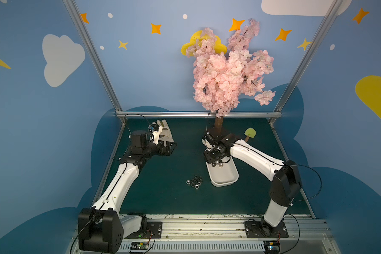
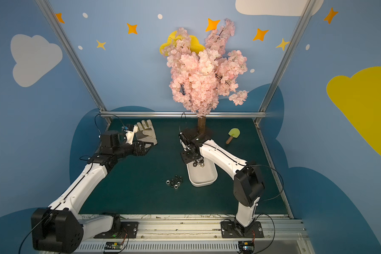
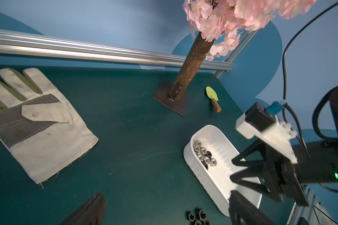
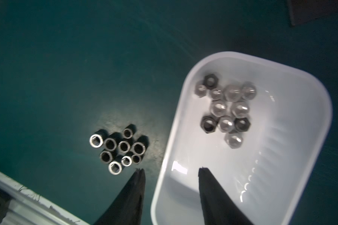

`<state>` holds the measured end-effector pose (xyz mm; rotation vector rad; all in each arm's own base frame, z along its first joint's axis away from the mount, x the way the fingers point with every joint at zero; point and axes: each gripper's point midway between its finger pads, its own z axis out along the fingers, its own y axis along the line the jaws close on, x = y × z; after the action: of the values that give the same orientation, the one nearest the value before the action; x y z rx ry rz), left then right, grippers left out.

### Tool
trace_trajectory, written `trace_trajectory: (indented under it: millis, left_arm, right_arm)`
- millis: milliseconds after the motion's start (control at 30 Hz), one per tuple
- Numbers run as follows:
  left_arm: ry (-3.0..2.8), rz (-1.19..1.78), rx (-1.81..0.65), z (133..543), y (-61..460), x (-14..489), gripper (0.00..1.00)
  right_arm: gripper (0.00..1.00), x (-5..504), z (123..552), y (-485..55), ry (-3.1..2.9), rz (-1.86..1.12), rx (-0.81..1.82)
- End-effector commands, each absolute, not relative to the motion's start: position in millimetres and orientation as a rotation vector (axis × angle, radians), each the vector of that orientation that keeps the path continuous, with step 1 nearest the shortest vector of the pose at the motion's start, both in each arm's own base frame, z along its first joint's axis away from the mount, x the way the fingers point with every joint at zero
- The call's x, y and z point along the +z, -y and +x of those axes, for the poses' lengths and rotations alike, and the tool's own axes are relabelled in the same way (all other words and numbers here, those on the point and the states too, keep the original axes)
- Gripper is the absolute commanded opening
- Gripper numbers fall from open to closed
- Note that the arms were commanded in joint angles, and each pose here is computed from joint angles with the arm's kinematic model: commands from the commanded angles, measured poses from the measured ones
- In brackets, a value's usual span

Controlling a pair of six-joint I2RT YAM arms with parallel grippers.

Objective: Put the nuts on the desktop into the storage box
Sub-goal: Place the nut in the storage box, then pick up the nut from the center of the board.

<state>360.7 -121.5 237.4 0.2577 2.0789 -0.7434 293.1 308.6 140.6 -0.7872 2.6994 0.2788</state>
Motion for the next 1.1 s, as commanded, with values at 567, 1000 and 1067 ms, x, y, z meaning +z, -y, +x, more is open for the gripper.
trace_trajectory:
  millis: [567,1000,1067]
  left_arm:
    - [-2.057,0.268,-0.749,360,122,242,1.00]
    - [-2.052,0.269,-0.737,360,121,245,1.00]
    - [-2.051,0.268,-0.735,359,121,245,1.00]
  right_arm:
    - [0.46,32,254,-362,-2.957,-0.973,0.125]
    - [0.24,22,245,-365,-2.984,-1.002,0.110]
    - [0.21,26,248,-365,-2.967,-0.997,0.103]
